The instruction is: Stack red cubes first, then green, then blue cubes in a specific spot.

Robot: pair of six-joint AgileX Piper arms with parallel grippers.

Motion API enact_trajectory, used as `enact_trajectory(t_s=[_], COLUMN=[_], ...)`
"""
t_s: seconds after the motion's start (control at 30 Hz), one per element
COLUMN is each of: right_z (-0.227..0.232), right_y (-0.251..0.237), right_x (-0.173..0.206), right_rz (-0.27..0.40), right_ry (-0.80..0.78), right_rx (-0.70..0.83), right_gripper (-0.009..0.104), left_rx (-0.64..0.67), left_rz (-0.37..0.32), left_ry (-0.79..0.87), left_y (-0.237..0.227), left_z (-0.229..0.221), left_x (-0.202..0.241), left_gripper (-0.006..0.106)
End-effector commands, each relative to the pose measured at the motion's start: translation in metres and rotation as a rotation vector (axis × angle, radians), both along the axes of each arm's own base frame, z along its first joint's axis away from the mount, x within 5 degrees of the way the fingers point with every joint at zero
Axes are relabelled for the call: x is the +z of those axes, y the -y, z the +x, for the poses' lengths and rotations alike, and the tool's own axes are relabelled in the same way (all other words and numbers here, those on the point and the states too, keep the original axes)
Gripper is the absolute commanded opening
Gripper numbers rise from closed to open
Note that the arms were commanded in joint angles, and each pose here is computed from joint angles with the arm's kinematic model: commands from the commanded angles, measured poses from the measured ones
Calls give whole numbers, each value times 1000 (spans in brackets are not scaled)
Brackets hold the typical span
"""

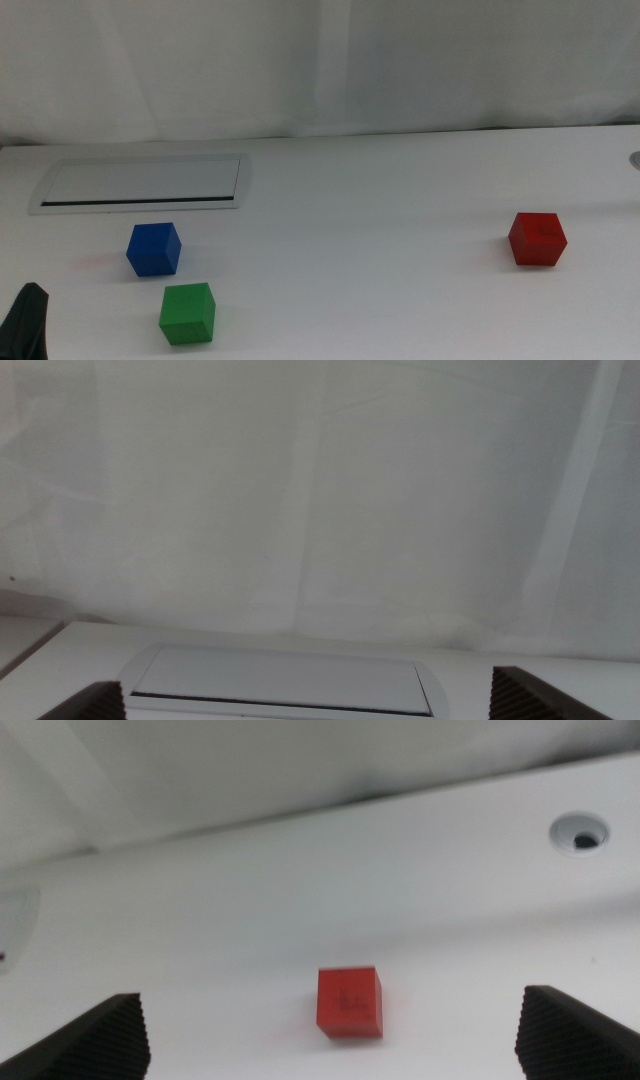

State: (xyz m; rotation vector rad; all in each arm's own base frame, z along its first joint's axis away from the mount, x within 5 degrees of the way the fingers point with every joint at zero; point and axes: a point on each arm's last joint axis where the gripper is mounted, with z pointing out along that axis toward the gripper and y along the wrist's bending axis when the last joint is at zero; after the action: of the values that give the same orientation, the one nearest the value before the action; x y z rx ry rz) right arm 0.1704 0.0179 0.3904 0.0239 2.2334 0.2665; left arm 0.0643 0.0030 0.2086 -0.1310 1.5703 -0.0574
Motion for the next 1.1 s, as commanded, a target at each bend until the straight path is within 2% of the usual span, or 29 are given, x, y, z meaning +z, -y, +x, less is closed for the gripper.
enact_trajectory(t_s=[0.0, 0.4, 0.57, 0.67, 1.07], right_z=[15, 66, 81, 91, 131], right_y=[1, -6, -19, -27, -45], right_x=[-3, -43, -63, -75, -125], right_rz=[-15, -14, -82, -108, -110], right_ry=[-75, -334, -415, -437, -504], right_rx=[5, 27, 44, 39, 50], right_gripper=[103, 103, 103, 103, 103], left_rx=[-6, -3, -2, -2, -2], left_rz=[-10, -2, -3, -3, -3], left_ry=[-36, -44, -48, -48, -48], left_y=[0, 0, 0, 0, 0], left_z=[0, 0, 0, 0, 0], left_x=[-13, -14, -14, -14, -14], left_gripper=[93, 93, 93, 93, 93])
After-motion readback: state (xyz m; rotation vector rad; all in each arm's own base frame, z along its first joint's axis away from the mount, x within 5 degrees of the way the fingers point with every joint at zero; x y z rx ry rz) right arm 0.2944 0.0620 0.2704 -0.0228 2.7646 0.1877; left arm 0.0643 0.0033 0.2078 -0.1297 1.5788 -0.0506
